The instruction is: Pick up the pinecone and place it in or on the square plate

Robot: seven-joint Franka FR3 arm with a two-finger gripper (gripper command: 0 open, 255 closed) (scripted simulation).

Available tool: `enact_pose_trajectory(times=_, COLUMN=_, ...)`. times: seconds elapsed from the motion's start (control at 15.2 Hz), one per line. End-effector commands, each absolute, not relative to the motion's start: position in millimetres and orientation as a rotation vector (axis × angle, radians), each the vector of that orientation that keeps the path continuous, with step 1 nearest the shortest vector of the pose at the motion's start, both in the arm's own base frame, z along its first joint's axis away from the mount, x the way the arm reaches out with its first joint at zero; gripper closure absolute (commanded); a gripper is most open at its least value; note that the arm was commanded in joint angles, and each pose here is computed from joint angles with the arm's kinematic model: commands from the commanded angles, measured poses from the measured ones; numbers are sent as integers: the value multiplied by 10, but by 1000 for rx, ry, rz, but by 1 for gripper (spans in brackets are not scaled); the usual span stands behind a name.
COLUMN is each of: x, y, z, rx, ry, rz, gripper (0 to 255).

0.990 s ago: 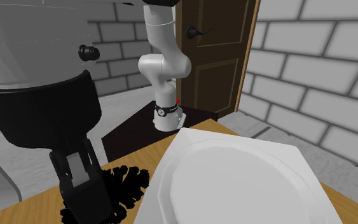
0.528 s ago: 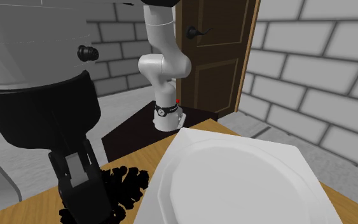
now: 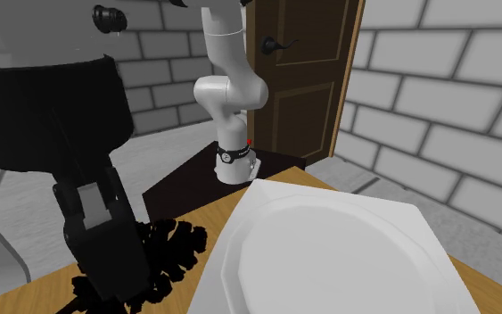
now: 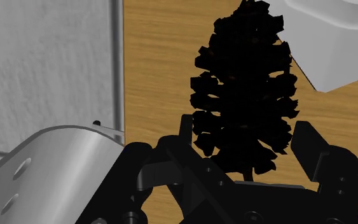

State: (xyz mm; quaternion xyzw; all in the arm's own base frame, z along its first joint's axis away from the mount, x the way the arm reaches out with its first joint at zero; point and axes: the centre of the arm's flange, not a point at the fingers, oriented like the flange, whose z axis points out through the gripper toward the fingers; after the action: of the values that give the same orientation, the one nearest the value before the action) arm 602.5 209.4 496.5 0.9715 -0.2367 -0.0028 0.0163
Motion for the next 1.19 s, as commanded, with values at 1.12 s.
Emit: enact_pose_trajectory(times=1.12, x=5729, y=2529, z=5796, rx=3021, ry=-736, rz=-8, gripper=255)
